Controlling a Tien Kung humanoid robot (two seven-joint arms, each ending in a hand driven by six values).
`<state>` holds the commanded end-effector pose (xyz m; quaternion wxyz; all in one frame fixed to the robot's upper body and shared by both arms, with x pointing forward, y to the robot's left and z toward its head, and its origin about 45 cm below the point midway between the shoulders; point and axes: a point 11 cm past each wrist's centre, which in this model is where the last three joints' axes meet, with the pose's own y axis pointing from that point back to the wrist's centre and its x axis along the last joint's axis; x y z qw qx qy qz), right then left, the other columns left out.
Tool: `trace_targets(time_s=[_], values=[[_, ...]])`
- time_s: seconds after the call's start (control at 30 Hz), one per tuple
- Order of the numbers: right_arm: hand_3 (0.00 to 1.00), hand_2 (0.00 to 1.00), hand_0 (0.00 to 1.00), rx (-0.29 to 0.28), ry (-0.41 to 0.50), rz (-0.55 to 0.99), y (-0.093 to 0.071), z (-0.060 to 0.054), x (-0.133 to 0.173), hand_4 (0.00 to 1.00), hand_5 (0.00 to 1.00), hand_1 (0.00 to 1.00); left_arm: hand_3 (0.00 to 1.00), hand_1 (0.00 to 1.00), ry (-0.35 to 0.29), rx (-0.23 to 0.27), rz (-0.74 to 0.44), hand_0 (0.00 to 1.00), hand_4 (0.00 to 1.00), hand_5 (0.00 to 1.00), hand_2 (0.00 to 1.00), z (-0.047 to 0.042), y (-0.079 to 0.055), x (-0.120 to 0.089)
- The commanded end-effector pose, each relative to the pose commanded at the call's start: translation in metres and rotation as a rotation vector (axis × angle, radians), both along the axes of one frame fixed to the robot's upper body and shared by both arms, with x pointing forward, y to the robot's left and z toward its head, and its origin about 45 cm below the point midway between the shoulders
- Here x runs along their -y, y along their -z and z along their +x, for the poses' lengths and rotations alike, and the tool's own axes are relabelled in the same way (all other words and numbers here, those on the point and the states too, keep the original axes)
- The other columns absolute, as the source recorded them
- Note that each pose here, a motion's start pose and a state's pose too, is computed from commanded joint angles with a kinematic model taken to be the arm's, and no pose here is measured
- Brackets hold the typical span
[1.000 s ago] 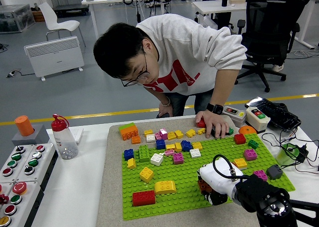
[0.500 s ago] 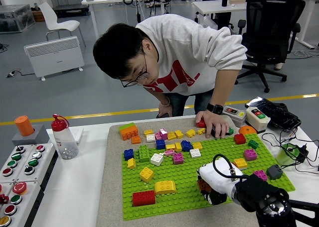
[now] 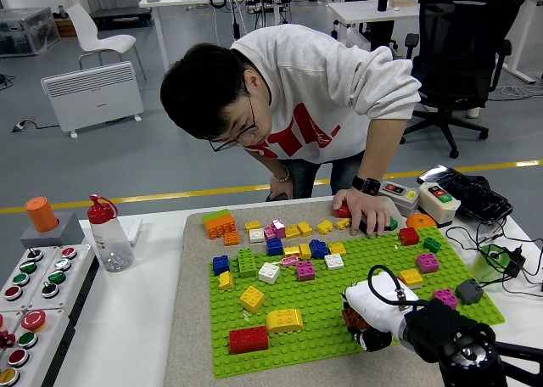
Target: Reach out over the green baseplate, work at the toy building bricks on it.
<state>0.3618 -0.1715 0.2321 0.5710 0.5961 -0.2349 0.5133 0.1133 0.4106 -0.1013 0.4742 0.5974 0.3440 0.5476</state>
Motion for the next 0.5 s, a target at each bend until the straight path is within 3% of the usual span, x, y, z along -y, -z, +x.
trace_targets(time_s=[0.5], values=[[0.523, 0.762, 0.639, 0.002, 0.018, 0.031, -0.0067, 0.0014, 0.0036, 0.514, 0.247, 0.714, 0.562, 0.691, -0.001, -0.001, -0.001, 0.651, 0.282, 0.998, 0.666, -0.0011, 0.0003, 0.0000]])
